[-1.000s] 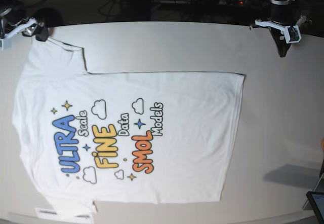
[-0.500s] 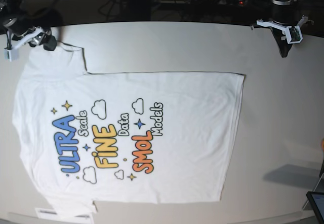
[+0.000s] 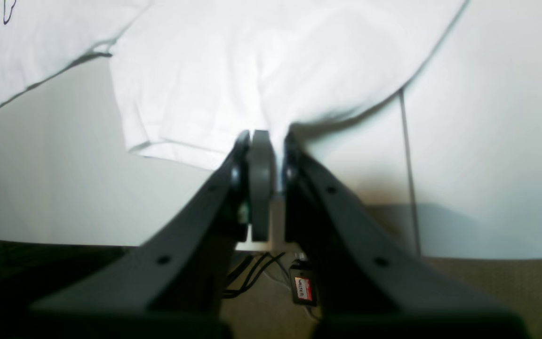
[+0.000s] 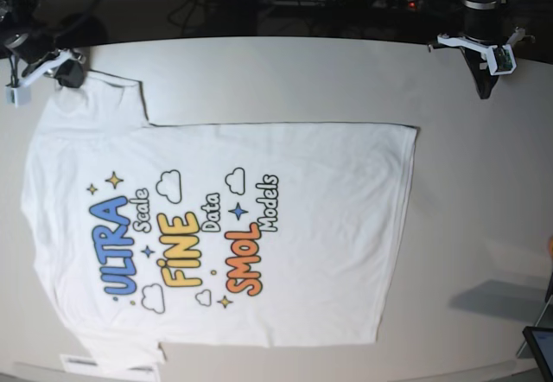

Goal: Fold the T-shirt properly
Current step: 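Lower the left gripper onto the shirt's shoulder corner and grasp it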

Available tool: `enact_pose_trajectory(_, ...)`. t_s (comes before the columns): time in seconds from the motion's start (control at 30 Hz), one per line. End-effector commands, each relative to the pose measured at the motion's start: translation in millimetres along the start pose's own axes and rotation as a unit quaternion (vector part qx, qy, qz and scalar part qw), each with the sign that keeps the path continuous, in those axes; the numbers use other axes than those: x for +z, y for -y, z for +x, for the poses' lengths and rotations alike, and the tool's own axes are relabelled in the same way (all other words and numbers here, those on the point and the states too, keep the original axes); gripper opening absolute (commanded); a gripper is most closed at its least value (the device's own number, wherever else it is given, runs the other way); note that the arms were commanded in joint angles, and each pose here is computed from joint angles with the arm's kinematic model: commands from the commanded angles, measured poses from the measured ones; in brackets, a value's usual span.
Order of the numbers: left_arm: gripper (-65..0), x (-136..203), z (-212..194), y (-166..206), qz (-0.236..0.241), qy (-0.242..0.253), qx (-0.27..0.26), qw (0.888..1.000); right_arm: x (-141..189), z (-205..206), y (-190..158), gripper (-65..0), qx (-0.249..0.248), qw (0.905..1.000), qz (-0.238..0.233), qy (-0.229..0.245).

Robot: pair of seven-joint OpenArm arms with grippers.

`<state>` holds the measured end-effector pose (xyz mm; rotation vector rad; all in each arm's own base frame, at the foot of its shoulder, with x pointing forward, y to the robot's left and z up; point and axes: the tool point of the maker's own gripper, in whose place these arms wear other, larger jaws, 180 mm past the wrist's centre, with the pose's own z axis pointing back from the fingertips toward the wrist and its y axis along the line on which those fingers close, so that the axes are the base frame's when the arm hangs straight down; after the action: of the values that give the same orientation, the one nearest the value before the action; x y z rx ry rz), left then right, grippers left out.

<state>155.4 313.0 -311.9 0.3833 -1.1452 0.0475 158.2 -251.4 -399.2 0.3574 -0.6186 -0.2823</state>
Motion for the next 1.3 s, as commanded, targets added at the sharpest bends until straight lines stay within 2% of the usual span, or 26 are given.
enact_pose_trajectory(0.0,-65.0,1,10,-2,0.000,0.018,-0.004,1.000,4,9,-1,-65.0,0.008,0.9998,0.003,0.016)
enact_pose_trajectory(0.07,-64.3,-2,13,-1,0.000,0.024,-0.001,1.000,4,9,-1,-64.6,0.008,0.9998,0.003,0.016)
enact_pose_trajectory(0.1,-62.0,-4,15,0,0.000,0.026,0.001,1.000,4,9,-1,-64.6,0.008,0.9998,0.003,0.016)
enact_pose_trajectory(0.2,-50.4,-12,11,1,0.004,0.005,0.010,1.000,4,9,-1,-64.6,0.008,0.9998,0.003,0.016)
enact_pose_trajectory(0.3,-41.7,-25,4,4,0.002,-0.033,0.065,0.997,4,9,-1,-64.6,0.008,0.9998,0.003,0.016)
enact_pose_trajectory(0.4,-39.0,-32,0,7,-0.015,-0.068,0.132,0.989,4,9,0,-64.6,0.008,0.9999,0.002,0.015)
enact_pose_trajectory(0.53,-36.1,-39,-1,23,-0.061,-0.102,0.212,0.970,4,8,0,-64.7,0.007,0.9999,0.002,0.014)
enact_pose_trajectory(0.67,-35.4,-38,4,42,-0.122,-0.108,0.213,0.963,4,8,0,-64.7,0.007,0.9999,0.002,0.014)
enact_pose_trajectory(0.87,-34.1,-36,6,35,-0.120,-0.100,0.209,0.965,4,8,0,-64.7,0.007,0.9999,0.002,0.014)
enact_pose_trajectory(0.9,-30.4,-36,5,34,-0.119,-0.100,0.209,0.965,4,8,-1,-64.7,0.008,0.9999,0.003,0.014)
enact_pose_trajectory(1.03,-8.7,-41,-10,34,-0.112,-0.114,0.230,0.960,4,8,-1,-64.7,0.008,0.9999,0.003,0.013)
enact_pose_trajectory(1.07,-7.1,-45,-17,35,-0.108,-0.120,0.242,0.957,4,8,-1,-64.7,0.008,0.9999,0.003,0.013)
enact_pose_trajectory(1.17,-7.2,-56,-38,38,-0.101,-0.140,0.269,0.948,4,7,0,-64.7,0.008,0.9999,0.002,0.012)
enact_pose_trajectory(1.27,-7.2,-60,-35,54,-0.148,-0.127,0.293,0.936,4,7,0,-64.7,0.008,0.9999,0.002,0.012)
